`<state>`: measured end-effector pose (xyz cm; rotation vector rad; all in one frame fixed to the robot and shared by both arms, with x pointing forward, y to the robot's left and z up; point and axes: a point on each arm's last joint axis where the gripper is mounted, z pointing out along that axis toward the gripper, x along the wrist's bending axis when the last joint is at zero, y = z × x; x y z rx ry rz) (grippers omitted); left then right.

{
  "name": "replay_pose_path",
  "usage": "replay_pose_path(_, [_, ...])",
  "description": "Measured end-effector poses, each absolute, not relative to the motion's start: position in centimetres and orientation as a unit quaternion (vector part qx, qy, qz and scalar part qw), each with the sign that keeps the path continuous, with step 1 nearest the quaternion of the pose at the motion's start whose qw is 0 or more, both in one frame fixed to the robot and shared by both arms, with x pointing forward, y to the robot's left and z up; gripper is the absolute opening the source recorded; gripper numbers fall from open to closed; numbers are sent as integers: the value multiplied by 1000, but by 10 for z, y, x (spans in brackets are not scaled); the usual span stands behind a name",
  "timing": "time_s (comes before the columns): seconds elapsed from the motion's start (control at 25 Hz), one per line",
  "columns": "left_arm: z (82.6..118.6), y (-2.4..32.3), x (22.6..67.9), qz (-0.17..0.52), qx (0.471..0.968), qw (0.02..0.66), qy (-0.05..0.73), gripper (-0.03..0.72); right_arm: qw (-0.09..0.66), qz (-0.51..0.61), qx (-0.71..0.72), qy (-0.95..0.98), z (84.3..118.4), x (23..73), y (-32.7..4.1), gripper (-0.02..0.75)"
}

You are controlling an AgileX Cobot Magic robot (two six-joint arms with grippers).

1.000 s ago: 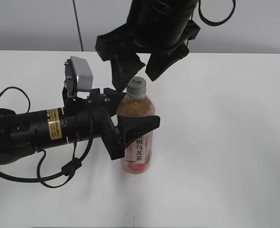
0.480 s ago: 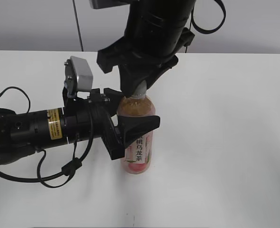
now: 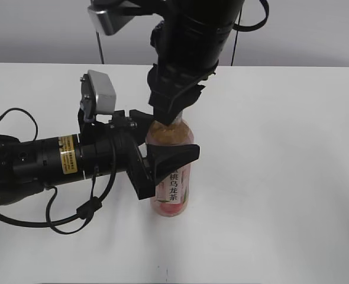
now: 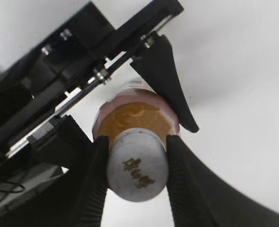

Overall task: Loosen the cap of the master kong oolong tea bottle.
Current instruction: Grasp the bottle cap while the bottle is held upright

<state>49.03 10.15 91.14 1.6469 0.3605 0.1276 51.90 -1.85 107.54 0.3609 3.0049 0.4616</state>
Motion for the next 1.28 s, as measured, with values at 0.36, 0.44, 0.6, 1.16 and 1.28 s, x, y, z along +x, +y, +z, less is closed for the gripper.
replay_pose_path(0.36, [911,101,490,56,729,664,158,463,82,133,-176,972,1076,519,-18,281])
replay_pose_path(0.44, [911,101,490,56,729,663,158,463,90,128,-240,958,1076,519,-18,281])
replay_pose_path(0.6, [911,101,490,56,729,663,157,463,103,118,-358,920,1077,518,-18,281])
replay_pose_path(1.16, [911,101,490,56,729,663,157,463,142,72,-688,708,1077,518,-18,281])
replay_pose_path(1.28, [911,101,490,56,729,664,158,463,145,66,-718,677,1077,518,-18,281])
